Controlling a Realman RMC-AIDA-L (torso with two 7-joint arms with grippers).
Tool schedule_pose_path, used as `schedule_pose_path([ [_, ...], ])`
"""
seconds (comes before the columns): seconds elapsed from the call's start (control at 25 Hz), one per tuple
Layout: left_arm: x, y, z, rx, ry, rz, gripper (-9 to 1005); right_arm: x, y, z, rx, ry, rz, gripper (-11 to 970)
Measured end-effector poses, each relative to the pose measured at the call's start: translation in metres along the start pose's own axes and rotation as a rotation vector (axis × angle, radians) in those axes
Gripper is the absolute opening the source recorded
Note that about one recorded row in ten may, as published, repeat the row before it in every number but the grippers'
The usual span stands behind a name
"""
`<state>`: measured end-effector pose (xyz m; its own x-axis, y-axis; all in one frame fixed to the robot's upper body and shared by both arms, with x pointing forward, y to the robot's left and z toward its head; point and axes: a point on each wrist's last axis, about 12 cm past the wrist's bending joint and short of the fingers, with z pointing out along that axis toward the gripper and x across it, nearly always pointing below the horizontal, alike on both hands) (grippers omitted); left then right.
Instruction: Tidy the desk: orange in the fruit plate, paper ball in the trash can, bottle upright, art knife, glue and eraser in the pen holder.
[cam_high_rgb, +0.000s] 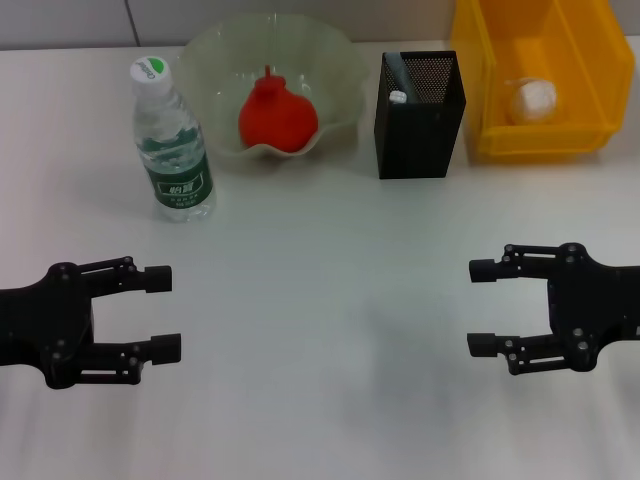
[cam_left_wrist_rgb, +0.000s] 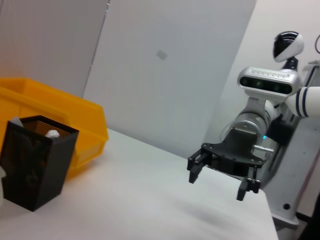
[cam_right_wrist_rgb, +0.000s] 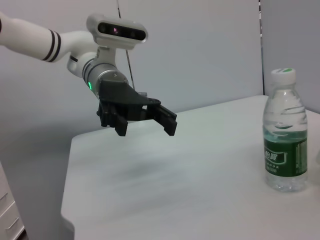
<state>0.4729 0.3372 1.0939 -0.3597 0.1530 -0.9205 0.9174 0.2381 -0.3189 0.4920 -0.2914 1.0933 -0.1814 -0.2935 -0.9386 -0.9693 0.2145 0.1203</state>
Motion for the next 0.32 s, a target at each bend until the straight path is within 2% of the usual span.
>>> schedule_pose_path([
  [0.32, -0.0021, 0.0003, 0.0013, 0.009, 0.004, 0.0, 843, 0.0022, 0.0021, -0.0003, 0.016, -0.027, -0.006, 789],
])
